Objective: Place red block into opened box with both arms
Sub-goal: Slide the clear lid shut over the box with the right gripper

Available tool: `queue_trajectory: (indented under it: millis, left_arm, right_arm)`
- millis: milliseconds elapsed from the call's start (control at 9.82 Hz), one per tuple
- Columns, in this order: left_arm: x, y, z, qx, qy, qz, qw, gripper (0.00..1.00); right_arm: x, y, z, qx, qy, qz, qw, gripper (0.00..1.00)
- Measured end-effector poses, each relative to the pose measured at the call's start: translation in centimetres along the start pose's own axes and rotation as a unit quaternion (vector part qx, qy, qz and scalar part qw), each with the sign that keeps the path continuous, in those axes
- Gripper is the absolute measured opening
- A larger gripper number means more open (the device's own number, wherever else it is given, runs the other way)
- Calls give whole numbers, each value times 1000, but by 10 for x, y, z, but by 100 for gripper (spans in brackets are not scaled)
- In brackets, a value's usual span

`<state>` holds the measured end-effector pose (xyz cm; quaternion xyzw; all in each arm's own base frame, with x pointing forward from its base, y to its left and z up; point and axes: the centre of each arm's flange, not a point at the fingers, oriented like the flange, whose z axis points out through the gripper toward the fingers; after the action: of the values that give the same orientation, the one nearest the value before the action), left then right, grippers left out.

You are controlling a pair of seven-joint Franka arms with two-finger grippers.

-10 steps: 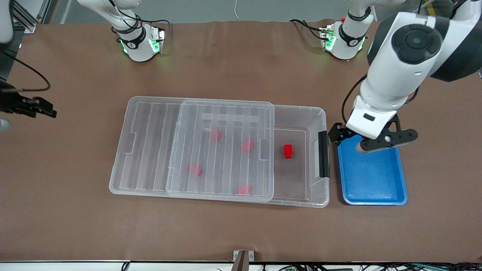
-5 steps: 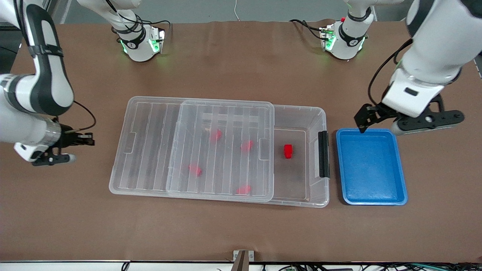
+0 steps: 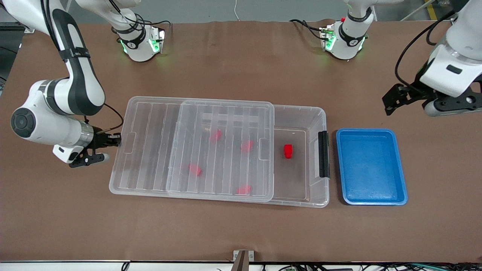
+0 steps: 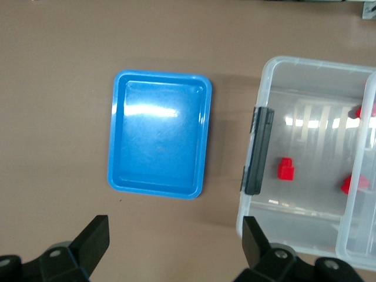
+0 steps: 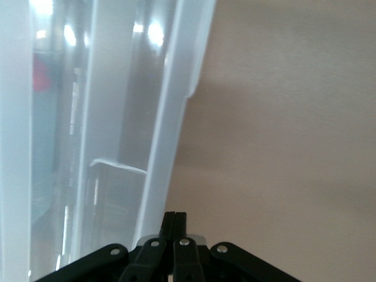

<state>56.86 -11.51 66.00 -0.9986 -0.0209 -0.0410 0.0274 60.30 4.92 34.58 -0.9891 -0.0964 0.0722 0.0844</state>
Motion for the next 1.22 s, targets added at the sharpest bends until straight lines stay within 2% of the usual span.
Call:
queue_trajectory:
  millis: [306,611,815,1019,1120,1222]
  left_arm:
    - [-16,-47,0,-11,-20,22,999,100]
    - [-40,-47,-3,-17,-56,26,998,100]
    - [-41,-46,-2,-20,-59,27,998,100]
    - [-41,-44,0,-20,-62,28,998,100]
    - [-41,-43,1,-20,-63,30,997,100]
    - [-42,-41,1,-20,-64,32,997,100]
  right_arm:
    - [6,-40,4,29,7,-10,1000,4]
    - [11,-89,10,30,10,-8,999,4]
    - [14,-124,15,26,16,-8,1000,4]
    - [16,-133,20,25,15,-11,1000,5]
    - [18,-131,18,24,17,-9,1000,7]
    - [21,-125,12,24,23,-5,999,19]
